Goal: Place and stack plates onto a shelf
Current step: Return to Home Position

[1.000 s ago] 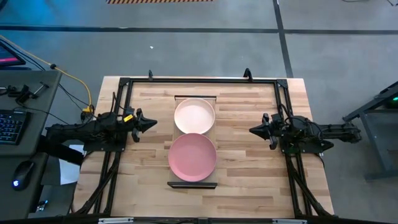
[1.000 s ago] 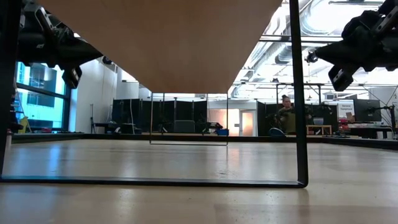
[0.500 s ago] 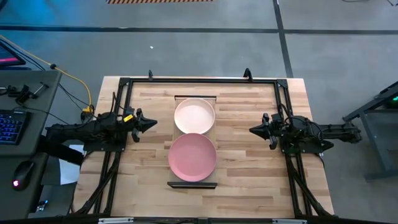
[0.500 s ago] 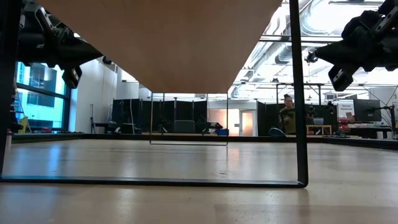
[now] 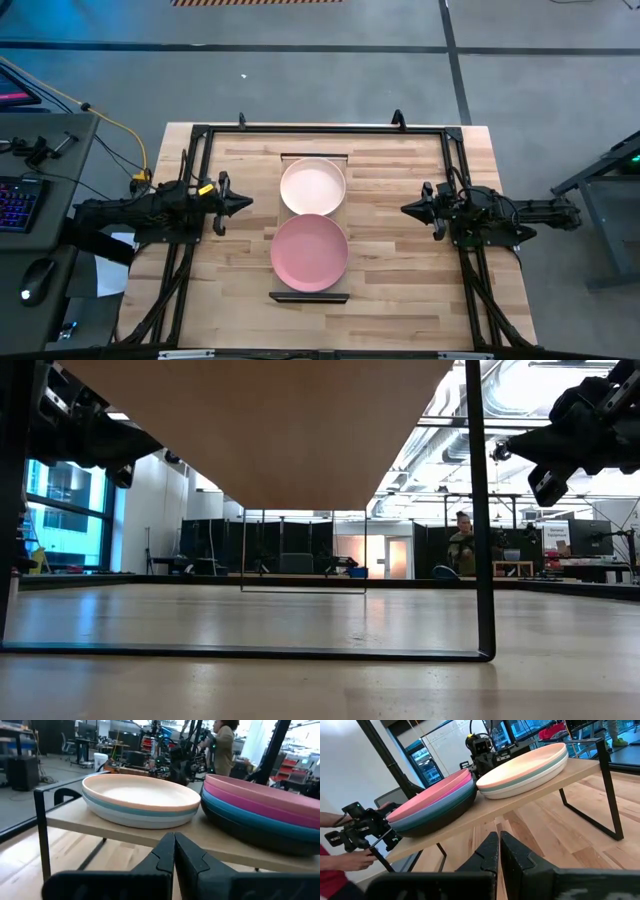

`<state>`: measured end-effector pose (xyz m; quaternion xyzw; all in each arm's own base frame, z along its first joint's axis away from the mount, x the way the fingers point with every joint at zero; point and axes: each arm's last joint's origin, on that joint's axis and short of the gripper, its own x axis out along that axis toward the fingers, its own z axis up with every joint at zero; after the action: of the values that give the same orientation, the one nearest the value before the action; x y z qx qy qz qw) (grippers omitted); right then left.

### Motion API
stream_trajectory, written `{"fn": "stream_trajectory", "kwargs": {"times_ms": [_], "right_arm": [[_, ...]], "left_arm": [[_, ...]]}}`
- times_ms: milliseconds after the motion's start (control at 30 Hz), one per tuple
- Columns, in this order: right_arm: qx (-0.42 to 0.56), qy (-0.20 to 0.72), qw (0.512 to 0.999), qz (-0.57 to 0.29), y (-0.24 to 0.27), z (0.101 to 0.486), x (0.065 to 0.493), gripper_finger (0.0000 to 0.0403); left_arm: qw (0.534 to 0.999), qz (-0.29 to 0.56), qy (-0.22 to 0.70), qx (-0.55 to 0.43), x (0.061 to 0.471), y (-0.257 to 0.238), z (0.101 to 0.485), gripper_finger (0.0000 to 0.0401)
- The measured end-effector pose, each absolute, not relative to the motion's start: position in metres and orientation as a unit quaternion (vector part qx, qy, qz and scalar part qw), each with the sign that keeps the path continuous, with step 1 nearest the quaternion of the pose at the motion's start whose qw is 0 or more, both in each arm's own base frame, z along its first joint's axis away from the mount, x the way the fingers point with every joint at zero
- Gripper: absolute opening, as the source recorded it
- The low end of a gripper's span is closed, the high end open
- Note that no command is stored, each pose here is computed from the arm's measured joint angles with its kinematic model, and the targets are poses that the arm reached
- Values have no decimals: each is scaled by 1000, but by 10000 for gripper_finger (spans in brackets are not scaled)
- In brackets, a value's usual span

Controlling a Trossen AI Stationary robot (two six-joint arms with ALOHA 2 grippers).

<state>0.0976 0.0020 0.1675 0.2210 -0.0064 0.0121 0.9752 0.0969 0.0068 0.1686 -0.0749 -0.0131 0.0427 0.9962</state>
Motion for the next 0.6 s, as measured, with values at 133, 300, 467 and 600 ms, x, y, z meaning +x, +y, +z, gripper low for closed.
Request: {"fn": "stream_trajectory", "kwargs": {"times_ms": [133,300,467,600], "right_arm": [[221,-6,975,12,2,168,98,0],[221,-6,975,12,2,168,98,0],[221,-6,975,12,2,168,98,0],[221,-6,975,12,2,168,98,0]], "left_arm": [[999,23,-11,-47,97,2,169,1],[999,-4,-10,-37,97,-3,169,1],[998,-3,-10,-65,97,-3,169,1],[997,-2,-1,-78,98,-3,167,1]]}}
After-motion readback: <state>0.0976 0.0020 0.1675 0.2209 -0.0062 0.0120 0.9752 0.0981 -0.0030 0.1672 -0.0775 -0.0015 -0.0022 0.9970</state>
